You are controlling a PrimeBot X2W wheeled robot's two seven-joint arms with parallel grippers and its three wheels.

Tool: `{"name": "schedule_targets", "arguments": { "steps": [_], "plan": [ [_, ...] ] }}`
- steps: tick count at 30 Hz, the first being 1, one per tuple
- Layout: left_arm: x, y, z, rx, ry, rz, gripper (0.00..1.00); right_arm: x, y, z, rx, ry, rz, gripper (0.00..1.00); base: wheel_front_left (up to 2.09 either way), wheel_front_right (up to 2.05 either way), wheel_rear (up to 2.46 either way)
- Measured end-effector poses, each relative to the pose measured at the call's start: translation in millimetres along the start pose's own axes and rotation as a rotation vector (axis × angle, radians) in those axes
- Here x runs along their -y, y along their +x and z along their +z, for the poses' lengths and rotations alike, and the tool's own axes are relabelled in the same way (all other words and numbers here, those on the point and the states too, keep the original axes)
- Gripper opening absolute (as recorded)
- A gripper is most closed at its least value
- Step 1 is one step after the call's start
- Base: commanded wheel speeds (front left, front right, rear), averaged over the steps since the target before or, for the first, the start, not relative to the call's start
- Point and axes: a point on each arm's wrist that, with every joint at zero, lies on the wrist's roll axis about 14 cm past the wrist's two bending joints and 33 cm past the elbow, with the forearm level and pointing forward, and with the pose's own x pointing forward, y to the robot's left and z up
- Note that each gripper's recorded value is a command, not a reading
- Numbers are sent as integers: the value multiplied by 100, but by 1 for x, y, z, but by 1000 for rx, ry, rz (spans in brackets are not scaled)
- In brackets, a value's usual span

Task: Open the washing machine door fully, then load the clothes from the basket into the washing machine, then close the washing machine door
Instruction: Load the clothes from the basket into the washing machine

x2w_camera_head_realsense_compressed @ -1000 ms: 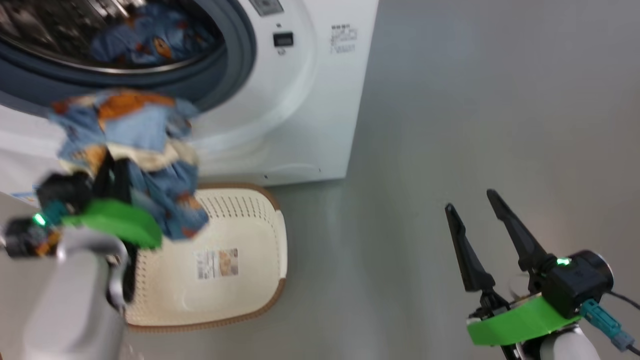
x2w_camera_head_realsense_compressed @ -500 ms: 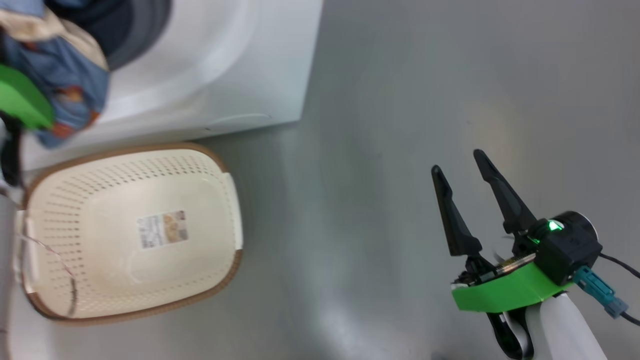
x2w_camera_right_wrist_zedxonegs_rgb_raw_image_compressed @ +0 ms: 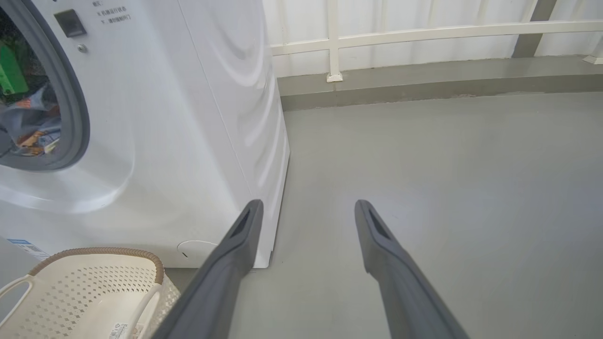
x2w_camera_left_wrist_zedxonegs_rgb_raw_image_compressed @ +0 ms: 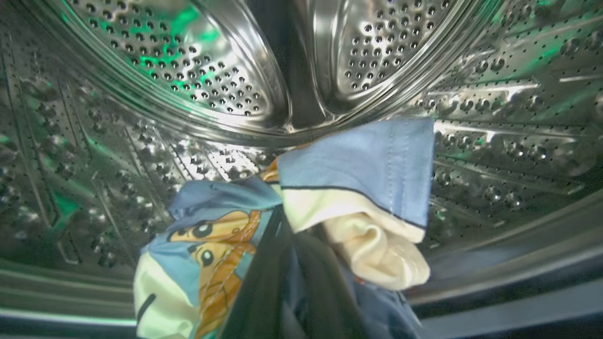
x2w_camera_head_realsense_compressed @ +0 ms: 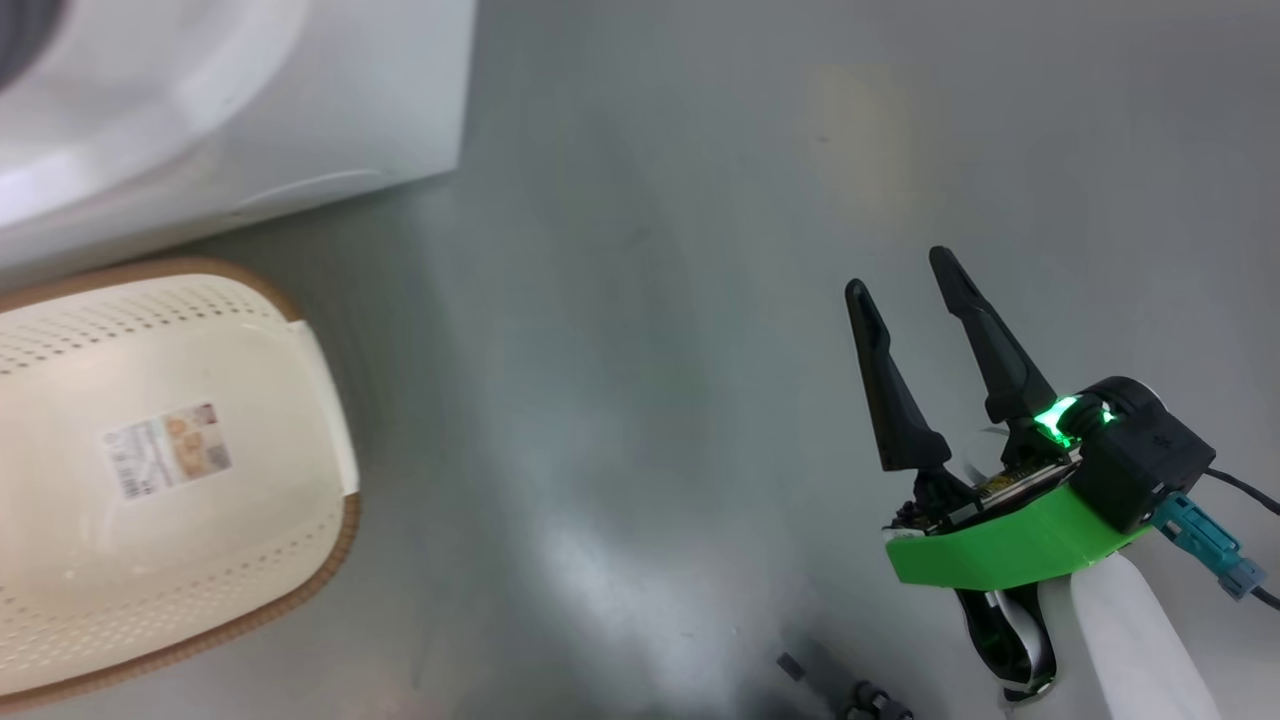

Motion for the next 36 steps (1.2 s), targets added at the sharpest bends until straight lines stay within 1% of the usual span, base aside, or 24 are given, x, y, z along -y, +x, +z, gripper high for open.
{"name": "schedule_targets", "arguments": {
  "steps": [5, 9, 12, 13, 17, 22, 23, 25, 26, 36],
  "plan": [
    [-6, 16, 34, 158, -19, 30, 0, 8, 0, -5, -16, -10, -20, 100, 0, 0, 0],
    [-12, 22, 49, 250, 1, 60, 0, 12, -1, -8, -28, -17, -31, 100, 0, 0, 0],
    [-15, 23, 61, 325, -12, 82, 0, 14, -2, -10, -34, -19, -36, 100, 0, 0, 0],
    [-16, 23, 64, 344, 0, 88, 0, 14, -2, -10, -35, -18, -38, 100, 0, 0, 0],
    [-24, 25, 66, 385, 29, 130, 0, 16, -3, -12, -40, -20, -42, 100, 0, 0, 0],
    [-32, 30, 42, 324, 24, 165, 0, 16, -3, -14, -46, -20, -43, 100, 0, 0, 0],
    [-33, 31, 36, 302, 14, 167, 11, 16, -3, -15, -47, -19, -43, 100, 0, 0, 0],
    [-31, 33, 28, 276, -6, 162, 59, 15, -2, -16, -49, -18, -42, 100, 0, 0, 0],
    [-31, 34, 26, 270, -13, 160, 100, 15, -2, -17, -51, -18, -42, 100, 0, 0, 0],
    [-34, 34, 33, 286, 1, 152, 100, 13, 1, -19, -52, -10, -33, 100, 0, 0, 0]
  ]
}}
